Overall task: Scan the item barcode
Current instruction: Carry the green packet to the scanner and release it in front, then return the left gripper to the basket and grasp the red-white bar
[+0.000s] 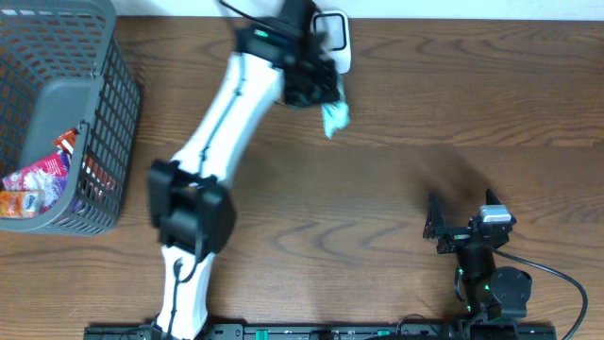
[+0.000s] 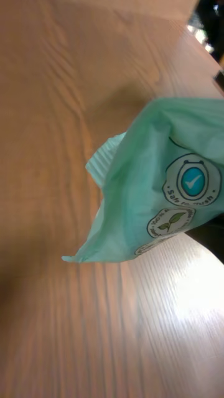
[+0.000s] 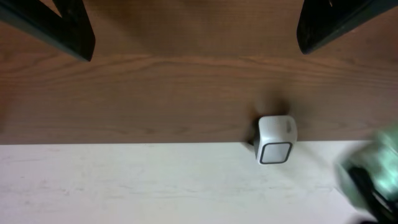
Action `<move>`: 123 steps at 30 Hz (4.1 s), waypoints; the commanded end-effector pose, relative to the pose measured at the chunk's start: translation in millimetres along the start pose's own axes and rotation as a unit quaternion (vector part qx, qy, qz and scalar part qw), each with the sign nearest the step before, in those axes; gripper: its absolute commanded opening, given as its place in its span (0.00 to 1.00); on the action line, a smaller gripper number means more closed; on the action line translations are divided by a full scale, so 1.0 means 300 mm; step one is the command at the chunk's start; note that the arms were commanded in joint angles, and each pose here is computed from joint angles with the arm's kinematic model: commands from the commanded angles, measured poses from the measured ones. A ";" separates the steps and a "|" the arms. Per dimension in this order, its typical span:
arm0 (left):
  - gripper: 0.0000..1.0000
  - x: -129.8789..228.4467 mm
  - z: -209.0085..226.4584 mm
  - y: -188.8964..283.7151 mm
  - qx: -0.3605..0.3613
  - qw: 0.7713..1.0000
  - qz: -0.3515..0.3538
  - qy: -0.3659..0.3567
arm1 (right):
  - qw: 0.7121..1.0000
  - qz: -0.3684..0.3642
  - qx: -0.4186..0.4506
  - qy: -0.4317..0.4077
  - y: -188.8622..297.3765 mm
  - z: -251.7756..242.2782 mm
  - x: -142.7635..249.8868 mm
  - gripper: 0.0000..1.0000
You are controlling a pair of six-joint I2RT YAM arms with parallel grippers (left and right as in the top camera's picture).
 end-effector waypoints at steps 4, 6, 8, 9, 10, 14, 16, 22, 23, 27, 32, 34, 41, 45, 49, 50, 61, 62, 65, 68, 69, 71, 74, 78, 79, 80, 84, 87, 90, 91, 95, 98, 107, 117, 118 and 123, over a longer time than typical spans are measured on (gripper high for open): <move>0.08 0.035 -0.064 -0.225 0.006 0.998 0.035 -0.044 | 1.000 0.000 0.003 0.007 0.000 -0.005 0.002 0.99; 0.08 0.035 -0.083 -0.274 0.010 0.998 0.032 -0.057 | 1.000 0.000 0.003 0.007 0.000 -0.005 0.002 0.99; 0.24 0.032 -0.096 -0.288 0.010 0.998 0.026 -0.065 | 1.000 0.000 0.003 0.007 0.000 -0.005 0.002 0.99; 0.45 0.029 -0.099 -0.291 0.006 0.997 0.022 -0.068 | 1.000 0.000 0.003 0.007 0.000 -0.005 0.002 0.99; 0.66 0.027 -0.102 -0.292 0.005 0.997 0.019 -0.070 | 1.000 0.000 0.003 0.007 0.000 -0.005 0.002 0.99; 0.84 0.021 -0.099 -0.289 0.006 0.997 0.016 -0.070 | 1.000 0.000 0.003 0.007 0.000 -0.005 0.002 0.99; 0.85 0.017 -0.091 -0.277 0.009 0.998 0.016 -0.066 | 1.000 0.000 0.003 0.007 0.000 -0.005 0.002 0.99; 0.85 -0.039 -0.075 -0.134 0.031 0.998 -0.022 -0.056 | 1.000 0.000 0.003 0.007 0.000 -0.005 0.002 0.99; 0.85 -0.054 -0.069 -0.086 0.031 0.997 -0.037 -0.055 | 1.000 0.000 0.003 0.007 0.000 -0.005 0.002 0.99; 0.85 -0.095 -0.049 0.145 0.030 0.993 -0.101 -0.049 | 1.000 0.000 0.003 0.007 0.000 -0.005 0.002 0.99; 0.85 -0.104 -0.012 0.520 0.011 0.975 -0.214 -0.064 | 1.000 0.000 0.003 0.007 0.000 -0.005 0.002 0.99; 0.85 -0.093 0.015 0.640 -0.010 0.964 -0.251 -0.085 | 1.000 0.000 0.003 0.007 0.000 -0.005 0.002 0.99; 0.85 -0.011 0.306 1.002 -0.242 0.905 -0.350 0.015 | 1.000 0.000 0.003 0.007 0.000 -0.005 0.002 0.99; 0.85 0.072 0.511 1.133 -0.332 0.869 -0.354 0.100 | 1.000 0.000 0.003 0.007 0.000 -0.005 0.002 0.99; 0.86 0.176 0.680 1.218 -0.365 0.850 -0.339 0.172 | 1.000 0.000 0.003 0.007 0.000 -0.005 0.002 0.99; 0.85 0.205 0.719 1.234 -0.372 0.845 -0.333 0.190 | 1.000 0.000 0.003 0.007 0.000 -0.005 0.002 0.99; 0.72 0.443 1.019 1.187 -0.388 0.826 -0.253 0.321 | 1.000 0.000 0.003 0.007 0.000 -0.005 0.002 0.99; 0.72 0.454 1.037 1.162 -0.385 0.828 -0.244 0.326 | 1.000 0.000 0.003 0.007 0.000 -0.005 0.002 0.99; 0.72 0.481 1.089 1.079 -0.378 0.834 -0.218 0.338 | 1.000 0.001 0.003 0.007 0.000 -0.004 0.002 0.99; 0.72 0.508 1.136 1.008 -0.375 0.836 -0.192 0.351 | 1.000 0.000 0.003 0.007 0.000 -0.005 0.002 0.99; 0.72 0.521 1.154 0.986 -0.380 0.835 -0.178 0.357 | 1.000 0.000 0.003 0.007 0.000 -0.005 0.002 0.99; 0.72 0.547 1.188 0.947 -0.391 0.830 -0.152 0.368 | 1.000 0.000 0.003 0.007 0.000 -0.005 0.002 0.99; 0.72 0.572 1.239 0.881 -0.391 0.830 -0.118 0.380 | 1.000 0.000 0.003 0.007 0.000 -0.004 0.002 0.99; 0.72 0.591 1.290 0.807 -0.378 0.834 -0.082 0.393 | 1.000 0.000 0.003 0.007 0.000 -0.004 0.002 0.99; 0.72 0.596 1.300 0.791 -0.376 0.835 -0.074 0.395 | 1.000 0.000 0.003 0.007 0.000 -0.005 0.002 0.99; 0.72 0.603 1.313 0.770 -0.372 0.836 -0.064 0.399 | 1.000 0.000 0.003 0.007 0.000 -0.005 0.002 0.99; 0.72 0.628 1.349 0.703 -0.359 0.838 -0.029 0.410 | 1.000 0.000 0.003 0.007 0.000 -0.005 0.002 0.99; 0.69 0.648 1.372 0.655 -0.350 0.839 -0.006 0.417 | 1.000 0.000 0.003 0.007 0.000 -0.005 0.002 0.99; 0.66 0.662 1.392 0.613 -0.340 0.840 0.012 0.423 | 1.000 0.000 0.003 0.007 0.000 -0.005 0.002 0.99; 0.65 0.665 1.398 0.600 -0.335 0.841 0.016 0.424 | 1.000 0.000 0.003 0.007 0.000 -0.005 0.002 0.99; 0.65 0.669 1.410 0.568 -0.320 0.845 0.021 0.428 | 1.000 0.000 0.003 0.007 0.000 -0.005 0.002 0.99; 0.65 0.668 1.412 0.567 -0.320 0.845 0.019 0.427 | 1.000 0.000 0.003 0.007 0.000 -0.005 0.002 0.99; 0.59 0.628 1.408 0.624 -0.331 0.845 -0.006 0.420 | 1.000 0.000 0.003 0.007 0.000 -0.005 0.002 0.99; 0.60 0.534 1.312 0.780 -0.321 0.844 -0.111 0.416 | 1.000 0.000 0.003 0.007 0.000 -0.005 0.002 0.99; 0.60 0.530 1.308 0.776 -0.315 0.846 -0.113 0.415 | 1.000 0.000 0.003 0.007 0.000 -0.005 0.002 0.99; 0.60 0.537 1.307 0.740 -0.311 0.850 -0.099 0.414 | 1.000 0.000 0.003 0.007 0.000 -0.005 0.002 0.99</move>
Point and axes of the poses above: each gripper's point midway between its finger pads, its own y axis back along the fingers, its own z axis along the line the jaws close on, x = y × z, the point moved 7 cm from there along y, back along the fingers, and after that the axes turned 11 degrees about -y, right-handed, at the moved point
